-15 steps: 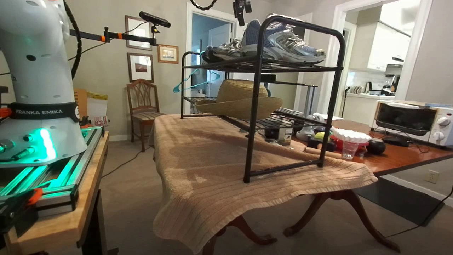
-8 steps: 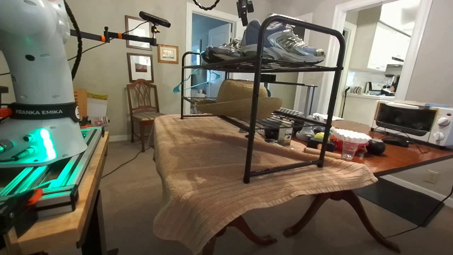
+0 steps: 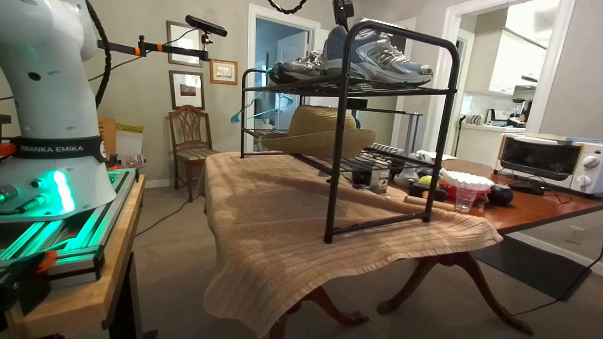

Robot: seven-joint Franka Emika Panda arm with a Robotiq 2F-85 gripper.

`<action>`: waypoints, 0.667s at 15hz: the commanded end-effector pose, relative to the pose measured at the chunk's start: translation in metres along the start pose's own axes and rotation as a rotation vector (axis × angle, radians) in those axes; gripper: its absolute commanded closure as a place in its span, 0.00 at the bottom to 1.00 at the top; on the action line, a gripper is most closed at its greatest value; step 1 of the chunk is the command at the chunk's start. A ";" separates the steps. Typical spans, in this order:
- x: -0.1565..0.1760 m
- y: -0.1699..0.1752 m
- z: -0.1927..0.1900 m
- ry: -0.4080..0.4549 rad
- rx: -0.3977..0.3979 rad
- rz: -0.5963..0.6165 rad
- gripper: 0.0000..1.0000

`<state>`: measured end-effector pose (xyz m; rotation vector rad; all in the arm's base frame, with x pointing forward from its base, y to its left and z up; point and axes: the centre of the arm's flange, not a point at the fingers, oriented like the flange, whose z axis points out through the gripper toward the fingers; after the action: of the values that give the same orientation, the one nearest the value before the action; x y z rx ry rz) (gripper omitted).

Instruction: Move the blue pair of shoes to the left

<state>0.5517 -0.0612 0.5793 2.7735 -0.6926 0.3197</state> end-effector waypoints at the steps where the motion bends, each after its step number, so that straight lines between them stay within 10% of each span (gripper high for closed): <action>1: -0.013 0.018 0.023 -0.022 0.086 -0.016 0.00; 10: -0.033 0.034 0.041 -0.115 0.055 0.018 0.00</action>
<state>0.5315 -0.0892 0.5408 2.8810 -0.7153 0.2165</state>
